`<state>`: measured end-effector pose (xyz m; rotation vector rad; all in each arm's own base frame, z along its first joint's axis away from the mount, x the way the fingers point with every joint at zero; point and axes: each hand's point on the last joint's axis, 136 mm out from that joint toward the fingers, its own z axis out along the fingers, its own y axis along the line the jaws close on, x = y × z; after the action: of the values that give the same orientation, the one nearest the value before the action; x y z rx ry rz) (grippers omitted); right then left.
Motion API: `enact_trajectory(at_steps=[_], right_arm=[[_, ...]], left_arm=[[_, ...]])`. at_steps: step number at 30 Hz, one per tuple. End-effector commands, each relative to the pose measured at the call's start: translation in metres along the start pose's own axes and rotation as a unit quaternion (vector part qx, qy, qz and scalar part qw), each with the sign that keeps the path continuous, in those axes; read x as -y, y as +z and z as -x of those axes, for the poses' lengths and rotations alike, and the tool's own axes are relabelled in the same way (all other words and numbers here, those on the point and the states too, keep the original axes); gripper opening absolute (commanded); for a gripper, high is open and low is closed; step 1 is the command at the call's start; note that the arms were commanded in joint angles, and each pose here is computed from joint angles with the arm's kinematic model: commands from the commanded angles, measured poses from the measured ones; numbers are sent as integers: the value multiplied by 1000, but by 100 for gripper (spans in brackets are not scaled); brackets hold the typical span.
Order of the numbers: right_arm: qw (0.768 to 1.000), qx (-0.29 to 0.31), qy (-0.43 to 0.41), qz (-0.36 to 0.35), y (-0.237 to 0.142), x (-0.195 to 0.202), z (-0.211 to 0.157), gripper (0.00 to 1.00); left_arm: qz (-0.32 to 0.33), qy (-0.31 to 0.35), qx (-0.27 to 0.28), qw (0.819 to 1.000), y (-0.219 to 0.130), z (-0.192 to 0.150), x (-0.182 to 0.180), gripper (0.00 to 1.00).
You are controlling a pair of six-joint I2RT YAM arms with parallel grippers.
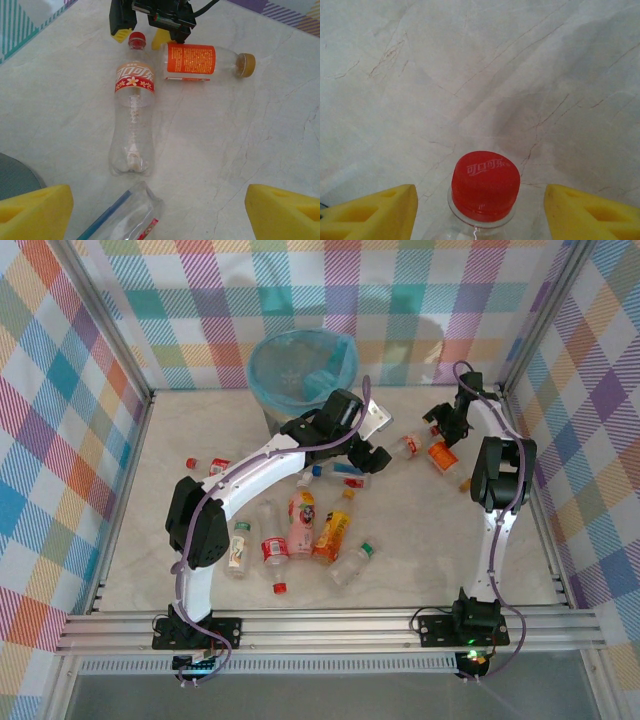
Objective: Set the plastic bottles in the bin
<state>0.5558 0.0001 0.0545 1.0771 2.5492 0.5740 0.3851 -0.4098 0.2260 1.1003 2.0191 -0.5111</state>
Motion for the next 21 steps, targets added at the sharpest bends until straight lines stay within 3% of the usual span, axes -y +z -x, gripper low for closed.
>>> enact_trajectory(at_steps=[1, 11, 21], right_arm=[[1000, -15, 14, 11, 10, -1, -4, 64], [999, -25, 37, 31, 18, -4, -3, 58], [998, -17, 39, 35, 16, -3, 3, 41]], left_arm=[[-10, 2, 2, 1000, -4, 7, 8, 89], [-8, 7, 1, 1000, -2, 7, 7, 89], [-5, 18, 4, 1000, -4, 14, 5, 89]])
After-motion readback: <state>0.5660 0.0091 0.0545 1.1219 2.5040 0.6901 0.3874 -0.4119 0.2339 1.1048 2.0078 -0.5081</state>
